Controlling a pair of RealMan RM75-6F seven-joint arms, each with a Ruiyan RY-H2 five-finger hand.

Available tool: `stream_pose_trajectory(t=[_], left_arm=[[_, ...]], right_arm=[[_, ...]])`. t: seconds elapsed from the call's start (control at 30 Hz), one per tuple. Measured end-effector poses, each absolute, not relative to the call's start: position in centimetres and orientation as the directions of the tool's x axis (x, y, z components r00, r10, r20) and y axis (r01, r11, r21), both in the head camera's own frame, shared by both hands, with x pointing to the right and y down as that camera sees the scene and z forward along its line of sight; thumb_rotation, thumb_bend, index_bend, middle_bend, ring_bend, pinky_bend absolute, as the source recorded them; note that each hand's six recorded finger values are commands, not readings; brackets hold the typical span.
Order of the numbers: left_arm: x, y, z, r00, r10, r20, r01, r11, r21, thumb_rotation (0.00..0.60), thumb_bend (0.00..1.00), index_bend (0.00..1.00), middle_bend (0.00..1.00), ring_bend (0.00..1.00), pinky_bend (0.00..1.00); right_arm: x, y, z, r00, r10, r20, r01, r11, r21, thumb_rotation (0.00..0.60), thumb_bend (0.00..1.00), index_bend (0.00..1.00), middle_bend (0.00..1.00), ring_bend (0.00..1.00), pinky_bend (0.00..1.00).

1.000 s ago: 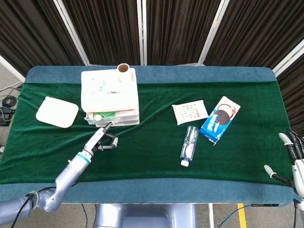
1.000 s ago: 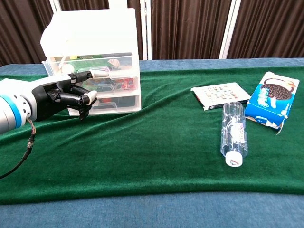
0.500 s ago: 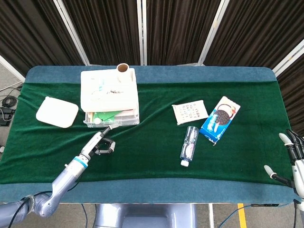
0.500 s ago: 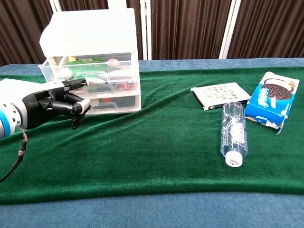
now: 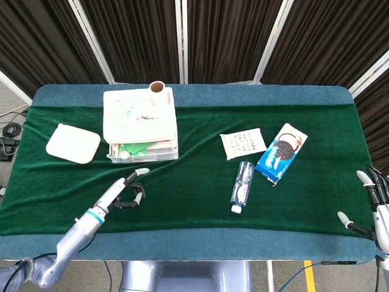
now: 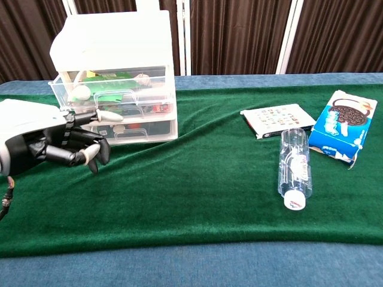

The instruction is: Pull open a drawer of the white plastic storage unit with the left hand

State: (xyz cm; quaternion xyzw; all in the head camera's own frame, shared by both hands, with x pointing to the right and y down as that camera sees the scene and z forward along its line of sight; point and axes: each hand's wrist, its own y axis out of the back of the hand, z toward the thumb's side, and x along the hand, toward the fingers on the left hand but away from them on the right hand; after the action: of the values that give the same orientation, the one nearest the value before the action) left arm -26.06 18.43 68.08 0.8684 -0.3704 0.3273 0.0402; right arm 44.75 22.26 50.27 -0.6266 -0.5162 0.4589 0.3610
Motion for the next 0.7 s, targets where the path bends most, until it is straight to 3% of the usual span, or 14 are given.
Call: stream_pose_trajectory(t=[0.2, 0.4, 0.7], left_arm=[[-26.4, 20.0, 66.2, 0.520, -0.635, 0.572, -0.567, -0.757, -0.324, 0.600, 0.61, 0.21, 0.30, 0.19, 0.34], [-26.1, 21.0, 63.3, 0.516, -0.686, 0.512, -0.469, -0.727, -0.501, 0.600, 0.61, 0.17, 0.27, 0.17, 0.32], [-25.1, 20.1, 58.5, 0.477, -0.812, 0.337, -0.257, -0.495, -0.830, 0.600, 0.60, 0.12, 0.20, 0.11, 0.25]], right_arm=[[44.6, 22.3, 50.2, 0.050, 0.978, -0.201, 0.315, -0.206, -0.926, 0.600, 0.09, 0.08, 0.00, 0.00, 0.00], [44.5, 22.4, 50.2, 0.053, 0.978, -0.200, 0.314, -0.206, -0.927, 0.600, 0.09, 0.08, 0.00, 0.00, 0.00], [44.7, 22.3, 50.1, 0.050, 0.979, -0.196, 0.319, -0.201, -0.926, 0.600, 0.09, 0.08, 0.00, 0.00, 0.00]])
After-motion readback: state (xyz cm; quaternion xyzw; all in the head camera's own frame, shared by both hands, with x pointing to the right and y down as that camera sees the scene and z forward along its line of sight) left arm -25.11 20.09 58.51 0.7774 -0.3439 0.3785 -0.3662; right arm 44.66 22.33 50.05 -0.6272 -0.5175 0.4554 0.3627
